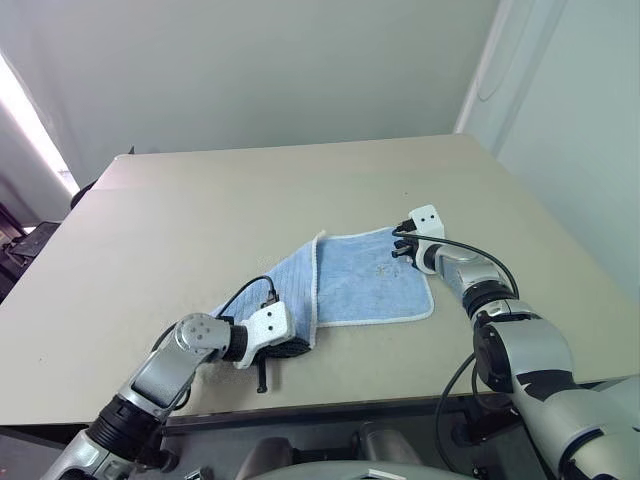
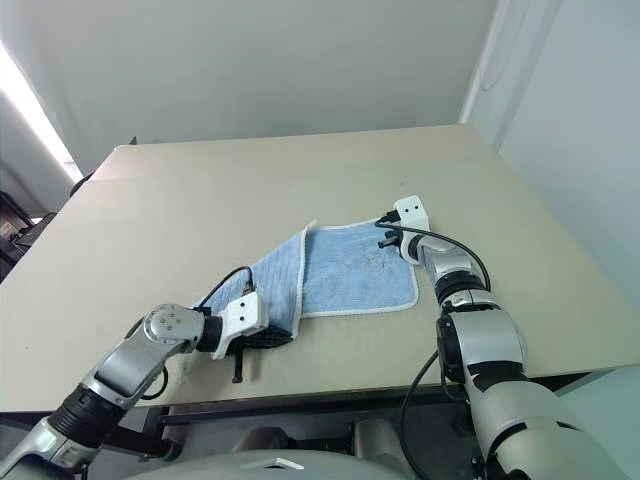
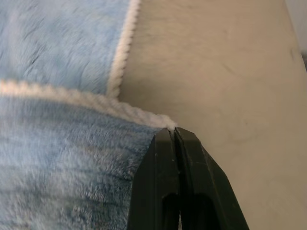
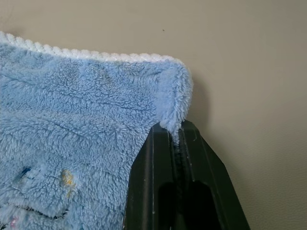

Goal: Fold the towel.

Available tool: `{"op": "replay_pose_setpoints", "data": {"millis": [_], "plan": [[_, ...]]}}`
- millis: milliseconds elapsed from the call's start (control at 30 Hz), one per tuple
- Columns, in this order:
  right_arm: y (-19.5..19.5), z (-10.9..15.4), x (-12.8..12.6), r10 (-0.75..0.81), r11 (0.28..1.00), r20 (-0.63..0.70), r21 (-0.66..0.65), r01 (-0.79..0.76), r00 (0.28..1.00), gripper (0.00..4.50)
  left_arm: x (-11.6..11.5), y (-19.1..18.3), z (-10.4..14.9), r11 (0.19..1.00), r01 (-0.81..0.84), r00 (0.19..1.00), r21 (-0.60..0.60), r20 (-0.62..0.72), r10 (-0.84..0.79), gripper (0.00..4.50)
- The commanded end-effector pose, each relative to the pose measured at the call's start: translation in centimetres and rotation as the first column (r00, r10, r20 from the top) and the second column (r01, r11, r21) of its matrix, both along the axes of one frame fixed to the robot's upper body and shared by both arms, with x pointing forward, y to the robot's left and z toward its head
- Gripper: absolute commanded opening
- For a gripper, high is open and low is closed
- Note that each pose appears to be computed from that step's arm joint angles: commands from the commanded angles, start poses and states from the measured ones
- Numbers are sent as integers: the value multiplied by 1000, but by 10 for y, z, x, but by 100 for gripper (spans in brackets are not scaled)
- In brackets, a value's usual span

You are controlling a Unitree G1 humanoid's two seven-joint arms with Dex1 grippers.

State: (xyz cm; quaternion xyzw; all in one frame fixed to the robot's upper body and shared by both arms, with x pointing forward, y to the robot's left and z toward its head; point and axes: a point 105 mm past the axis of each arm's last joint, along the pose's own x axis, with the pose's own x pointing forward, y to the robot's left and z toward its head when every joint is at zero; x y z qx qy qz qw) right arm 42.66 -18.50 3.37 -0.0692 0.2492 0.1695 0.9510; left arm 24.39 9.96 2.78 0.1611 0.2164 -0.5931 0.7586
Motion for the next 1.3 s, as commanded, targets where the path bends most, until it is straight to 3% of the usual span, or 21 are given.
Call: {"op": "replay_pose_setpoints", "data": {"millis": [33, 200, 333, 600, 800, 900, 1000, 1100, 1200, 1300], "plan": [[-6, 13, 5, -13, 1000, 41, 16, 13, 999, 0, 24, 28, 21, 984, -169, 986, -57, -11, 169, 4], [-5, 22, 7, 9, 999, 75, 35, -12, 997, 0, 45, 69, 83, 914, -312, 947, -259, -10, 321, 4], [-6, 31, 11, 15, 999, 108, 32, -19, 994, 0, 62, 118, 115, 844, -439, 884, -309, 19, 467, 4], [6, 77, 27, 18, 996, 324, 76, -44, 946, 0, 122, 180, 137, 649, -665, 649, -370, 144, 747, 4], [12, 98, 36, -30, 998, 415, 69, 1, 909, 0, 170, 190, 145, 506, -730, 451, -460, 232, 862, 4], [11, 117, 42, -79, 996, 495, 71, 50, 865, 0, 189, 188, 162, 430, -732, 355, -529, 242, 903, 4], [10, 141, 48, -146, 988, 545, 123, 94, 826, 0, 201, 178, 181, 432, -694, 312, -576, 300, 901, 4], [6, 181, 49, -169, 986, 683, 114, 125, 711, 0, 203, 174, 200, 451, -650, 273, -612, 366, 890, 4], [6, 201, 42, -136, 991, 765, 115, 75, 629, 0, 194, 169, 209, 575, -567, 316, -589, 489, 813, 4], [14, 191, 27, 3, 998, 810, 36, -54, 587, 0, 179, 168, 201, 651, -486, 445, -583, 477, 758, 4]]}}
